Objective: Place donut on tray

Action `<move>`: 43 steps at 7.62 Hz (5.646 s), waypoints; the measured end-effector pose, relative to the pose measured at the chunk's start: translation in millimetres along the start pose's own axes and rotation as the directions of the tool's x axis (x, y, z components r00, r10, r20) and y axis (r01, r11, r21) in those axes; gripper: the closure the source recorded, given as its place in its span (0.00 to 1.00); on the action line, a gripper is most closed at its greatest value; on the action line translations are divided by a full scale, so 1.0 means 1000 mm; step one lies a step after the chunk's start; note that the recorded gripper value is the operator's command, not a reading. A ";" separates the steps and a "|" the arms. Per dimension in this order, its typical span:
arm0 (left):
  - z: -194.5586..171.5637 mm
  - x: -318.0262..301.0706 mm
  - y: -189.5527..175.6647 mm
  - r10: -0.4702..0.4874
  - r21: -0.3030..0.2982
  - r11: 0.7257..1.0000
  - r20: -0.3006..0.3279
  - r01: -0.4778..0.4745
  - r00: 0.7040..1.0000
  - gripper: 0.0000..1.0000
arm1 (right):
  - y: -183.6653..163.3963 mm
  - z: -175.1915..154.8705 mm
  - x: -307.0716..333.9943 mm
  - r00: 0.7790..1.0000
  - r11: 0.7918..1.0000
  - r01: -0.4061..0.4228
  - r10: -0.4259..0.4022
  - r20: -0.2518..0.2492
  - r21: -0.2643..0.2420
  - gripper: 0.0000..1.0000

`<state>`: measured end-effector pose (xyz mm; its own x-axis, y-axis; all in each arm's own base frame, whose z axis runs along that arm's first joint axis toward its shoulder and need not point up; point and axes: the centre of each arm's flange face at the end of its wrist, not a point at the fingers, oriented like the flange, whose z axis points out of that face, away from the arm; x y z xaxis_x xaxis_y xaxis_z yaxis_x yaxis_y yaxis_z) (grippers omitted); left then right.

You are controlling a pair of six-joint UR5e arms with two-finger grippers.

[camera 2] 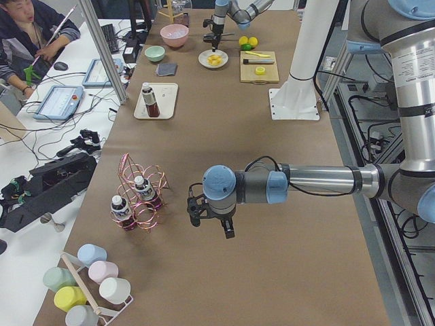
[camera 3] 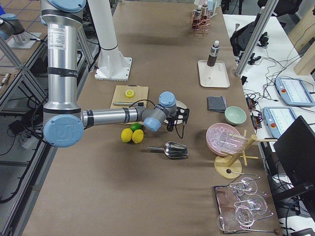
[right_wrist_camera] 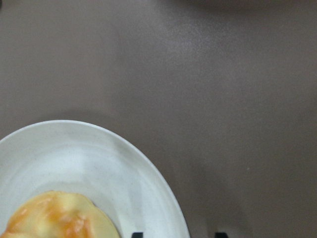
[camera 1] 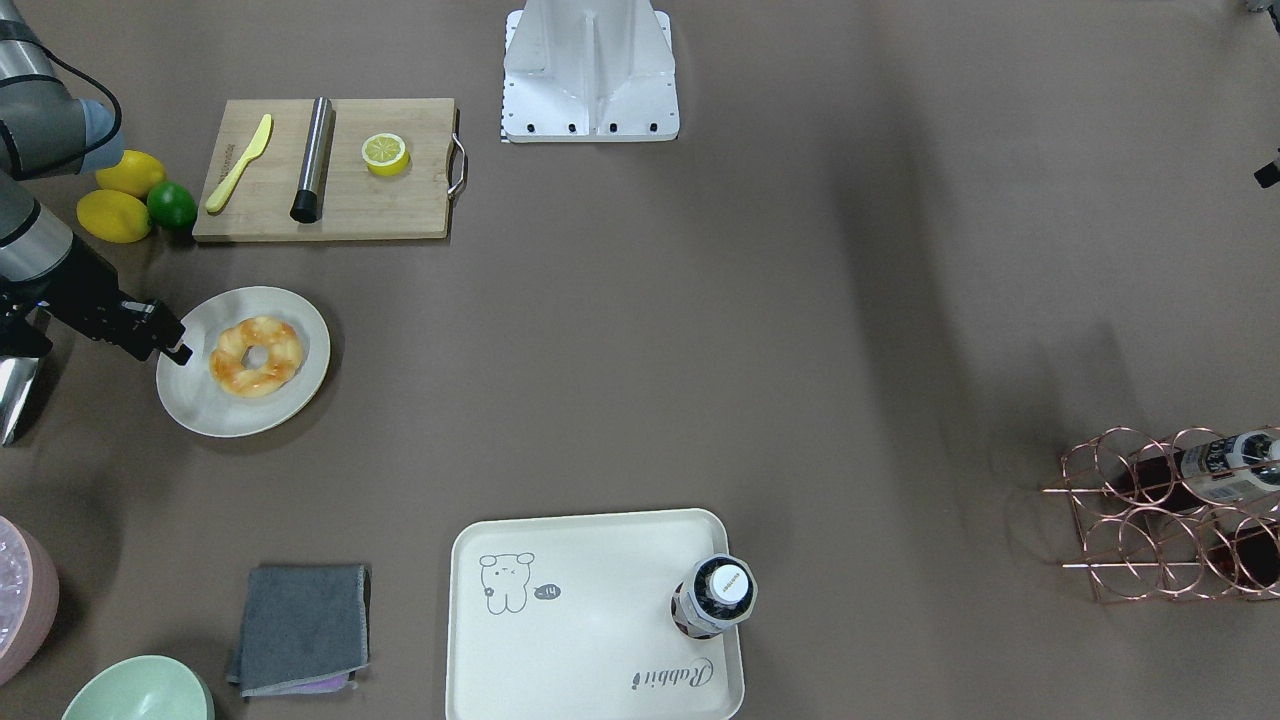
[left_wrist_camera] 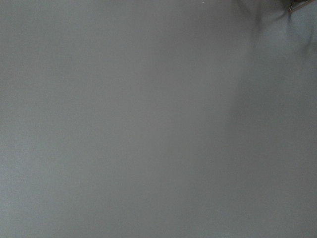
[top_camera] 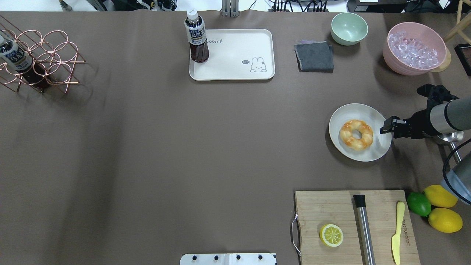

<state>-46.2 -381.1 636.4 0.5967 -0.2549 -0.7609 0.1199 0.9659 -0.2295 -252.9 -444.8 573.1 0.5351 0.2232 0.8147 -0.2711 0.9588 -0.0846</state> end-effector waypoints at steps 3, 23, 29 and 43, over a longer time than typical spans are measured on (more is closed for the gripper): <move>0.004 0.003 0.000 0.007 -0.011 1.000 0.002 -0.007 1.000 0.01 | 0.009 0.005 -0.001 1.000 1.000 -0.003 0.003 0.002 -0.013 1.00; 0.004 0.006 -0.004 0.012 -0.010 1.000 0.005 -0.012 1.000 0.01 | -0.130 0.082 -0.466 0.905 0.880 -0.418 0.425 0.019 0.225 0.00; 0.003 0.008 -0.007 0.015 -0.007 1.000 0.003 -0.015 1.000 0.01 | -0.155 -0.009 -0.385 0.970 0.969 -0.214 0.226 -0.094 0.120 0.00; 0.003 0.007 -0.003 0.011 -0.011 1.000 0.000 -0.011 1.000 0.01 | -0.046 -0.221 0.256 0.907 0.944 0.302 -0.328 -0.266 -0.135 0.00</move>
<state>-39.9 -385.5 634.0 0.5981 -0.2444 -0.7632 0.1046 0.9680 -0.2281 73.4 -392.7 658.1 0.7865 -0.0656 0.6140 0.0140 0.9960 0.0885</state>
